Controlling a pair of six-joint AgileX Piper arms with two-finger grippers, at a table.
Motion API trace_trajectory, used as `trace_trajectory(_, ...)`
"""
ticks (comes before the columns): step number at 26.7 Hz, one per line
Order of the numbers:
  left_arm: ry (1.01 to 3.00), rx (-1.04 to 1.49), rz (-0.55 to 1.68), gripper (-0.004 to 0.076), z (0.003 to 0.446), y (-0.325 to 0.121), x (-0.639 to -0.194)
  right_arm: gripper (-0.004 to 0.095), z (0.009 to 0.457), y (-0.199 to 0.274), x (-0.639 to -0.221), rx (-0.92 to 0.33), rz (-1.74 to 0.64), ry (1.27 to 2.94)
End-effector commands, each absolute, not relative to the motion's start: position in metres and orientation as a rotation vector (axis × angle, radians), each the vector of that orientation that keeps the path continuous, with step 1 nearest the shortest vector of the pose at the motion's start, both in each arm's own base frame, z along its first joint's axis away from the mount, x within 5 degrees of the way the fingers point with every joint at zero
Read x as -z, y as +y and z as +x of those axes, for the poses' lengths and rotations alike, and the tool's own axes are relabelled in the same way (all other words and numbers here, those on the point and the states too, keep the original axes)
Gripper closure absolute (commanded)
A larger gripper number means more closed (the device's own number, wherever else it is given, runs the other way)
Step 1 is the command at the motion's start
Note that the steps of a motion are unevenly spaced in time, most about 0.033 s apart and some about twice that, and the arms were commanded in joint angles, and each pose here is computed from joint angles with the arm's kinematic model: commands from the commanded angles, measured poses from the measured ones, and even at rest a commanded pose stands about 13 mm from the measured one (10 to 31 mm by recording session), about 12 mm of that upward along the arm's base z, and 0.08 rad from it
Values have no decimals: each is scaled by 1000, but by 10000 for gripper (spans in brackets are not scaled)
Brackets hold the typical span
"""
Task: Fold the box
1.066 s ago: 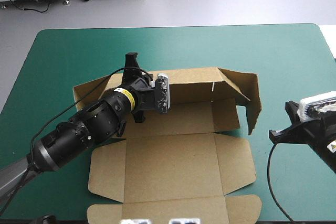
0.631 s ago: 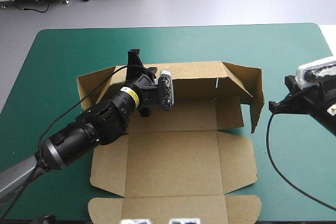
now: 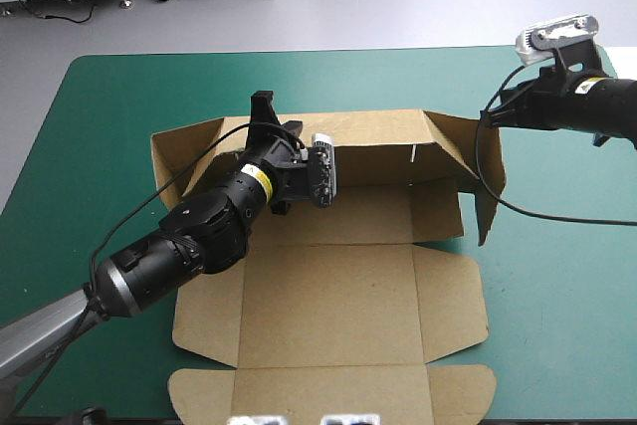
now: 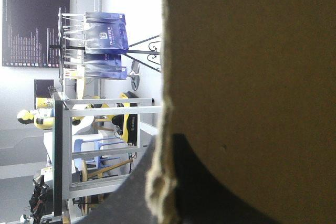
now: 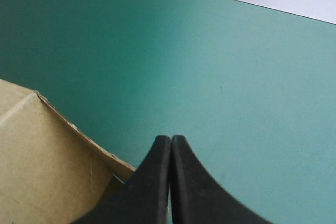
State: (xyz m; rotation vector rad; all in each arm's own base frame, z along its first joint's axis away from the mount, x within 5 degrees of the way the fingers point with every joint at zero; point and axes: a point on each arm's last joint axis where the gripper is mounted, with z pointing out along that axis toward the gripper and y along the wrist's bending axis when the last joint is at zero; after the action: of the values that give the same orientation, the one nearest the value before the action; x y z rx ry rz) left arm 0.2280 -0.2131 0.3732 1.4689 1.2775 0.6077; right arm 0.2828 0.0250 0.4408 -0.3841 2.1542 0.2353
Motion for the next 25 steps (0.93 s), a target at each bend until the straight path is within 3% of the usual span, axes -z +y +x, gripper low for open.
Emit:
trace_trajectory(1,1185,-601,1421,729,223,-213,-394,933,290,30,-457,-279,-399,2050)
trace_trajectory(10,1169,-639,1473,729,232,-222,-381,933,349,34,-408,-391,-397,2197)
trace_trajectory(25,1215,-653,1443,729,234,-220,-379,933,329,45,-388,-565,-689,2390)
